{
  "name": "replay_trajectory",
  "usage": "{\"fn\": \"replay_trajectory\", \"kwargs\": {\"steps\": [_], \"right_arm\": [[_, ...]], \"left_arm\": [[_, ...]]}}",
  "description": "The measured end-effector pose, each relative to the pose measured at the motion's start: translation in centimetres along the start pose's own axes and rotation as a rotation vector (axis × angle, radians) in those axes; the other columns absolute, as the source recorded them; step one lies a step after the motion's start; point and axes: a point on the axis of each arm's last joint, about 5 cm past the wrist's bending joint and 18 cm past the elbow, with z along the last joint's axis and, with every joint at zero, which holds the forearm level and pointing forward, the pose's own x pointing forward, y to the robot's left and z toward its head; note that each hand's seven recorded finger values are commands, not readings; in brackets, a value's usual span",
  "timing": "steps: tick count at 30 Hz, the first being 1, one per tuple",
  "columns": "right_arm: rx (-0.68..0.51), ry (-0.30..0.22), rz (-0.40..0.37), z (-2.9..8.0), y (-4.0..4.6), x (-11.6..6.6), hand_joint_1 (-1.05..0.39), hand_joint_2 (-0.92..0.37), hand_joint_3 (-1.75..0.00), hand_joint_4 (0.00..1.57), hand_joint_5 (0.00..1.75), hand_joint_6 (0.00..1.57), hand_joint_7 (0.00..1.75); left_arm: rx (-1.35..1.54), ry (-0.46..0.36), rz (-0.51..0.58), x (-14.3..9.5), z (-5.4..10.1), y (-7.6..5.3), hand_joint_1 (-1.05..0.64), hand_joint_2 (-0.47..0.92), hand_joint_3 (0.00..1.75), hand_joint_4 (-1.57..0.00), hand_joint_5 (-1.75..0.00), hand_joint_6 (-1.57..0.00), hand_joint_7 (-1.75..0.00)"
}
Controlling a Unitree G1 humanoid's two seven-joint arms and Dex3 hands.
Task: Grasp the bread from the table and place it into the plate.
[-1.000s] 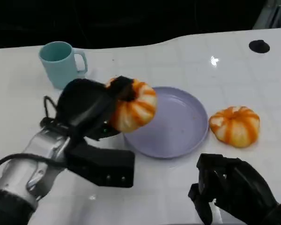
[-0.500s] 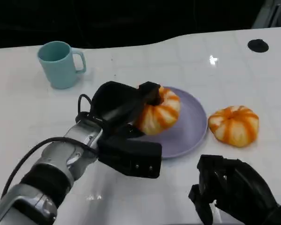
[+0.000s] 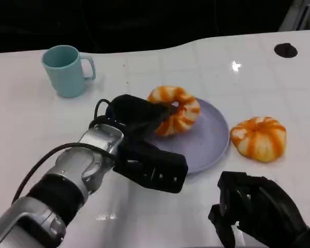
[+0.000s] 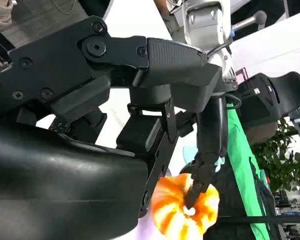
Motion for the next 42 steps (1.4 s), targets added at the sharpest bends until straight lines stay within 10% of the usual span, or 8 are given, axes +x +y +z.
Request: {"fn": "replay_trajectory", "kwargs": {"steps": [11,14,16,18,21,28,31,42], "right_arm": [[0.000,-0.003,0.001,0.1,0.01,0.0,-0.95,-0.75,-0.68,1.21,1.67,1.04,1.53],[0.000,-0.003,0.001,0.1,0.01,0.0,-0.94,-0.74,-0.68,1.21,1.67,1.04,1.52],[0.001,-0.003,0.001,0.1,0.01,0.0,-0.94,-0.75,-0.68,1.21,1.67,1.04,1.53],[0.000,-0.003,0.001,0.1,0.01,0.0,-0.95,-0.75,-0.68,1.20,1.67,1.04,1.53],[0.000,-0.003,0.001,0.1,0.01,0.0,-0.95,-0.75,-0.68,1.20,1.67,1.04,1.53],[-0.001,-0.005,0.002,0.1,0.04,0.0,-0.94,-0.76,-0.67,1.20,1.67,1.03,1.54],[-0.002,-0.005,0.002,0.1,0.04,0.0,-0.94,-0.76,-0.66,1.21,1.67,1.04,1.53],[-0.004,-0.010,0.003,0.2,0.10,-0.1,-0.94,-0.77,-0.64,1.21,1.65,1.05,1.51]], "left_arm": [[-0.123,-0.038,0.047,-1.4,-0.7,0.9,-0.83,0.92,0.45,-0.48,-0.41,-0.64,-0.12],[-0.158,-0.036,0.067,-1.8,-1.1,1.0,-0.82,0.92,0.45,-0.38,-0.82,-0.77,-0.14],[-0.162,-0.033,0.068,-1.9,-1.2,1.0,-0.81,0.92,0.45,-0.29,-1.10,-0.80,-0.24],[-0.161,-0.035,0.071,-1.9,-1.2,0.9,-0.80,0.92,0.43,-0.20,-1.33,-0.62,-0.80],[-0.161,-0.043,0.092,-1.9,-1.2,1.0,-0.78,0.92,0.40,-0.15,-1.36,-0.58,-1.03],[-0.176,-0.043,0.092,-1.9,-1.4,0.7,-0.76,0.92,0.34,-0.09,-0.90,-0.66,-0.88],[-0.186,-0.043,0.091,-1.9,-1.4,0.6,-0.77,0.92,0.34,-0.14,-0.64,-0.66,-0.43],[-0.247,-0.094,0.093,-2.1,-1.4,0.8,-0.79,0.92,0.33,-0.16,-0.61,-0.43,-0.08]]}}
